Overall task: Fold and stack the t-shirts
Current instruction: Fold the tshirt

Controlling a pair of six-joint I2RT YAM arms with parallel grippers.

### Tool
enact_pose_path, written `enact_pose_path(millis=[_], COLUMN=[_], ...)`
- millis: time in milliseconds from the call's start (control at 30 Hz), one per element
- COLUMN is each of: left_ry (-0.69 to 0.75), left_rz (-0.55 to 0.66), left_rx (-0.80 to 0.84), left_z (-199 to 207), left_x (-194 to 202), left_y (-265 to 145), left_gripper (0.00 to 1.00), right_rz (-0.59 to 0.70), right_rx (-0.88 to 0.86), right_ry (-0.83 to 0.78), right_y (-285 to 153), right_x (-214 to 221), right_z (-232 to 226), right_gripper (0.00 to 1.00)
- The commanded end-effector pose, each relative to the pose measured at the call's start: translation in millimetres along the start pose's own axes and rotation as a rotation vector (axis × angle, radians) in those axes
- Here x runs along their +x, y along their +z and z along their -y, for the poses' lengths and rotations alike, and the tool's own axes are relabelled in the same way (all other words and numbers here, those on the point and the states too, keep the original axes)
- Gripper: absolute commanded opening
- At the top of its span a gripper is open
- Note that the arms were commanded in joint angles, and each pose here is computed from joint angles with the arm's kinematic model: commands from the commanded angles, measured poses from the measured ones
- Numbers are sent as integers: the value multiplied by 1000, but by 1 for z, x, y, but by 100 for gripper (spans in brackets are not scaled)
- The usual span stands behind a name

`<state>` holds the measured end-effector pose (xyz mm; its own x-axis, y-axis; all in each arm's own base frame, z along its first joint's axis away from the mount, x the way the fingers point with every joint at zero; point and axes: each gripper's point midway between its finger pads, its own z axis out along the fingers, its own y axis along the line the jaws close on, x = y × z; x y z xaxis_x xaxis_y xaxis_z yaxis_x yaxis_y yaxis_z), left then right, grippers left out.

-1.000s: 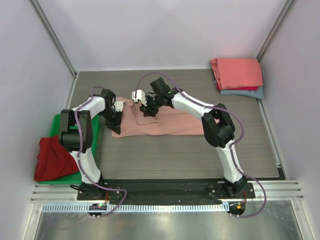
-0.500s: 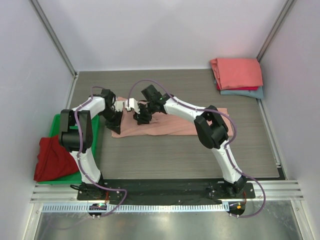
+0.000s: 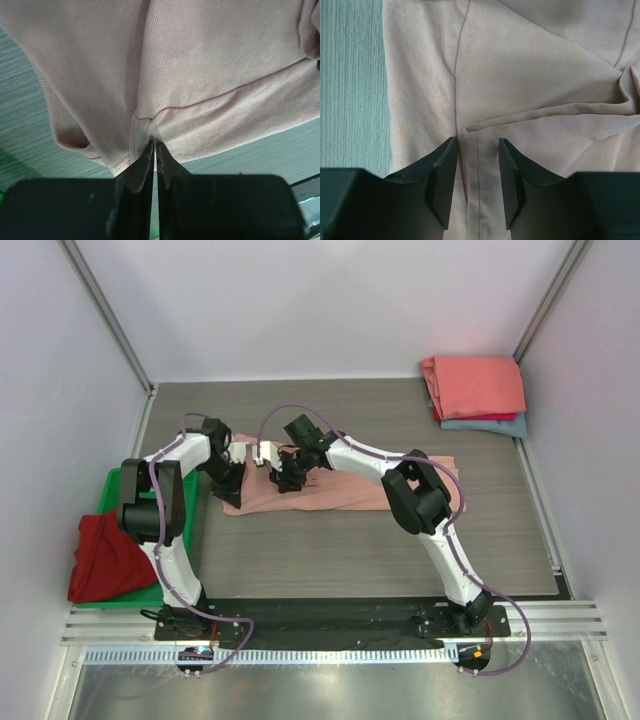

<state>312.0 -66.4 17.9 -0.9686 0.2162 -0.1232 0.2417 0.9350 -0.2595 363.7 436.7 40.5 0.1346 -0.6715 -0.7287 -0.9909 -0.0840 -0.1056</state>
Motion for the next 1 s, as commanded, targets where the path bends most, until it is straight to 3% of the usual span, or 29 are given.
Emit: enact_pose_path(millis=[0,300,667,967], left_ry=[-4,-5,-1,2], left_rz=[0,-3,6,14], left_rx=[-39,-41,-40,-40], left_z=[-12,-13,-12,-12], left_x=[-1,0,-2,-4], left_y=[14,16,12,11], left_gripper=[5,5,5,5], right_rz=[34,11,-6,0], right_rx=[37,96,293,380], right_ry=[-28,-48,-48,-6], right_y=[-5,-19,-80,-91], right_x=[-17,-21,-17,-7], right_z=[12,22,77,103], right_gripper=[40,16,13,13])
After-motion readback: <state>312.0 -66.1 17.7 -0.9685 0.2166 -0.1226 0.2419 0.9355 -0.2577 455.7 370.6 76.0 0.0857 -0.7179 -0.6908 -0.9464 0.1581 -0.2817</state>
